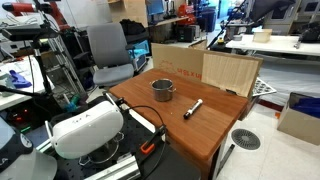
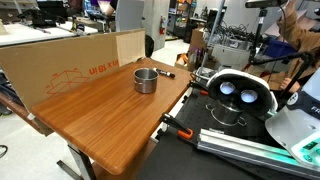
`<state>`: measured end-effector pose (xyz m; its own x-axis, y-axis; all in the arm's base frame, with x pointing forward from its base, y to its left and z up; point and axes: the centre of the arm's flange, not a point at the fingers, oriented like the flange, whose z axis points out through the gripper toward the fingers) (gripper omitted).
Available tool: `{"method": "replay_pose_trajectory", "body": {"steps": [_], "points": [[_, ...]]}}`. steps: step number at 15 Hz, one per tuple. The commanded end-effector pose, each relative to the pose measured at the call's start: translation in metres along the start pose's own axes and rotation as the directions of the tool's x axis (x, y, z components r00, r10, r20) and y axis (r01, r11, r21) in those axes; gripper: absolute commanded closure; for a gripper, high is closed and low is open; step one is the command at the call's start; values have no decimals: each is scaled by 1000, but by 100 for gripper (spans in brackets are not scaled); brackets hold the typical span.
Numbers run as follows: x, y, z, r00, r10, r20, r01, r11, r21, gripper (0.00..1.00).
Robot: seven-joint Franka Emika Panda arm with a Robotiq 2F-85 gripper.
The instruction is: Place the marker in the pot
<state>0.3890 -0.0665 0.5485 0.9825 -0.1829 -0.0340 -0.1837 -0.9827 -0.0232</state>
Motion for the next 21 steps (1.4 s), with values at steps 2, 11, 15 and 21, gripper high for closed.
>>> {"method": "replay_pose_trajectory", "body": {"steps": [2, 11, 15, 21], "points": [[1, 2, 3, 1000, -10, -25, 9, 1000, -7, 0], [24, 4, 30, 1000, 16, -25, -17, 1000, -8, 0], [42, 14, 52, 999, 50, 1, -50, 999, -16, 0], [84, 30, 107, 993, 116, -9, -116, 992, -49, 0]]}}
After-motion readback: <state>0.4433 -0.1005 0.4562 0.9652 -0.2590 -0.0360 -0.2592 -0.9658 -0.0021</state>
